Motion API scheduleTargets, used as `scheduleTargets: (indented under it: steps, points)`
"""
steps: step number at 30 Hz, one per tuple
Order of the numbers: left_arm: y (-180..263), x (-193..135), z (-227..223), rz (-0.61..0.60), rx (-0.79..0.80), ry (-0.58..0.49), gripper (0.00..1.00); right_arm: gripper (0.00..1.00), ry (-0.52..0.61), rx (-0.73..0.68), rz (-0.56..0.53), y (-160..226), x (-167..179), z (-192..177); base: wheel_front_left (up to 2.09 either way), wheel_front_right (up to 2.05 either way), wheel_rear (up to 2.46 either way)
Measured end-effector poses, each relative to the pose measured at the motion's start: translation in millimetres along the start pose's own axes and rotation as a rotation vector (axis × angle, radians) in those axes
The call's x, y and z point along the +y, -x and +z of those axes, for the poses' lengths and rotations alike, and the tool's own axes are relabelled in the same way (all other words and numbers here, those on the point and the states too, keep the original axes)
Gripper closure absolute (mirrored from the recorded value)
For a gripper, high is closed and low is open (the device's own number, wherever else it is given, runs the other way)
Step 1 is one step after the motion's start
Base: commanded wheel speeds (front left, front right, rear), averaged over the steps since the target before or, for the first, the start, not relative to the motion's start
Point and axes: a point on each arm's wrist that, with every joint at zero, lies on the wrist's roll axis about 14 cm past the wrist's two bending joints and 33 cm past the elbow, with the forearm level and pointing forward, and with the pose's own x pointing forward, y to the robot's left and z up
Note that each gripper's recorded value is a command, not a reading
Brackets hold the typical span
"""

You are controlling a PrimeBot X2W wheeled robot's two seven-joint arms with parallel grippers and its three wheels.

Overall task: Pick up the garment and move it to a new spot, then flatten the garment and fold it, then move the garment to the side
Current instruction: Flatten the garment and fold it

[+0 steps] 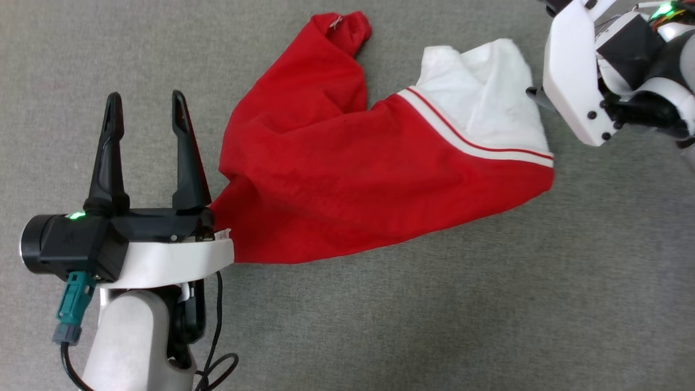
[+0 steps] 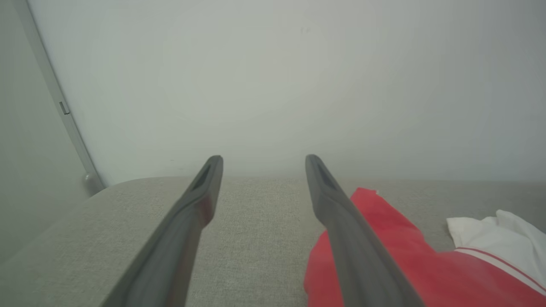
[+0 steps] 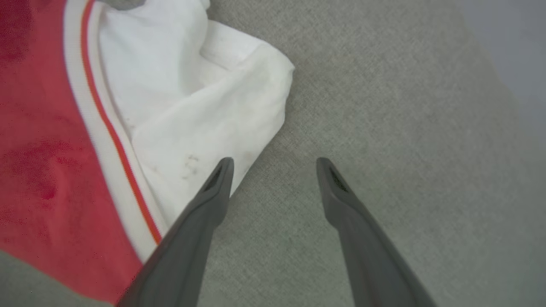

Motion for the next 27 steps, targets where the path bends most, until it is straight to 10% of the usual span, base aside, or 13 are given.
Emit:
scheduleTargets:
  steps: [10, 12, 27]
  points:
    - [-4.5, 11.6, -20.3, 0.018, 0.034, -0.03, 0.0, 0.0, 0.065, 0.125, 0.071, -61.3, 19.5, -36.7, 0.0, 0.0, 0.0]
    - [-5.1, 13.2, -19.4, 0.019, 0.031, -0.037, 0.0, 1.0, 0.08, 0.105, 0.065, -60.5, 18.9, -33.9, 0.0, 0.0, 0.0]
    - [16.8, 9.5, 15.8, 0.009, -0.019, -0.017, 0.0, 1.0, 0.077, -0.251, -0.099, 60.3, -23.4, -2.0, 0.0, 0.0, 0.0]
